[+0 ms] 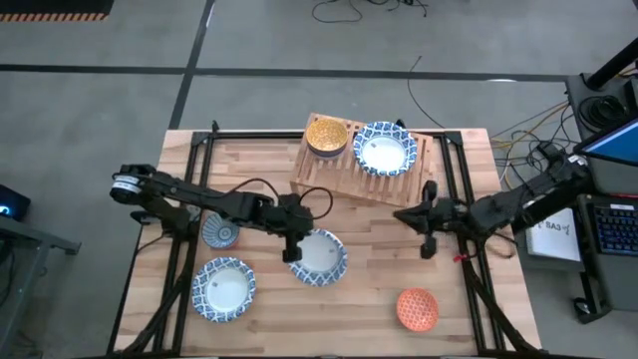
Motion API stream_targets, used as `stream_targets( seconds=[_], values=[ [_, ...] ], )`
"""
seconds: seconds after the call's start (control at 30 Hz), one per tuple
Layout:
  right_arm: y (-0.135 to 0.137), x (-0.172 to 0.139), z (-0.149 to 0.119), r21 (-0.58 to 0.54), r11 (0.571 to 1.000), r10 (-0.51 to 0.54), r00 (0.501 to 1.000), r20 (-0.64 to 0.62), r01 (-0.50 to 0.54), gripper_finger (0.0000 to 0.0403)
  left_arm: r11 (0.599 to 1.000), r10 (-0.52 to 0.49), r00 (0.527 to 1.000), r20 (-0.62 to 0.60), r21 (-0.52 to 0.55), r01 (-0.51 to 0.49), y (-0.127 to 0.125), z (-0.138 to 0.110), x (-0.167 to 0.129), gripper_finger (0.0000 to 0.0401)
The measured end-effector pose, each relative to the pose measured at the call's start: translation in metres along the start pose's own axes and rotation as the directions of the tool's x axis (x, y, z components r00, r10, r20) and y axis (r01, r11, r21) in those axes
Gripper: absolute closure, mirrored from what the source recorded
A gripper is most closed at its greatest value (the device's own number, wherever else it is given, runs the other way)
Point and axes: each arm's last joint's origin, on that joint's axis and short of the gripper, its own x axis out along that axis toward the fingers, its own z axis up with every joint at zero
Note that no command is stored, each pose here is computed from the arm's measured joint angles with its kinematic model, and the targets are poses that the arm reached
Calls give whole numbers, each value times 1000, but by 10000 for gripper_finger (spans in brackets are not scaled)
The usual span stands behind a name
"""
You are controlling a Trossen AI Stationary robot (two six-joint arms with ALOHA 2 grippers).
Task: Place and stack bowls onto a shelf
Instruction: Stack the white pattern bowl on top of the other white pattern bowl on the shelf
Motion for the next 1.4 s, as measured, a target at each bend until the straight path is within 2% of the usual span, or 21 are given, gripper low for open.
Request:
stream_targets(
  seconds=[0.1,0.2,0.27,0.47,0.57,0.63,1.0,1.2,1.3,1.4],
  values=[
    [12,16,9,-36,999,-24,997,-72,22,386,1000,15,1000,26,6,-15,0,7,-4,401],
    [24,33,14,-64,998,-32,980,-195,20,364,1000,13,999,46,10,-13,-1,13,-7,401],
    [32,42,29,-26,999,-46,973,-224,41,341,1000,10,998,58,10,-11,-2,16,-10,401],
    [54,75,33,-66,991,-131,893,-430,114,265,997,61,994,95,31,-64,-6,23,-15,401],
    [63,92,44,-44,988,-150,883,-445,146,242,994,99,989,114,31,-103,-7,25,-17,401],
    [66,103,42,-80,982,-190,849,-492,174,235,992,116,985,128,30,-121,-9,26,-17,401],
    [79,144,43,-169,963,-268,766,-584,207,238,992,95,981,166,71,-108,-22,28,-21,401],
    [76,152,41,-164,962,-272,758,-592,218,259,989,84,980,181,107,-104,-27,31,-25,401],
    [74,154,41,-137,971,-238,750,-617,196,292,987,82,980,183,121,-105,-28,32,-26,401],
    [70,156,41,-120,974,-223,743,-631,190,351,985,81,979,185,137,-108,-28,33,-27,401]
  ],
)
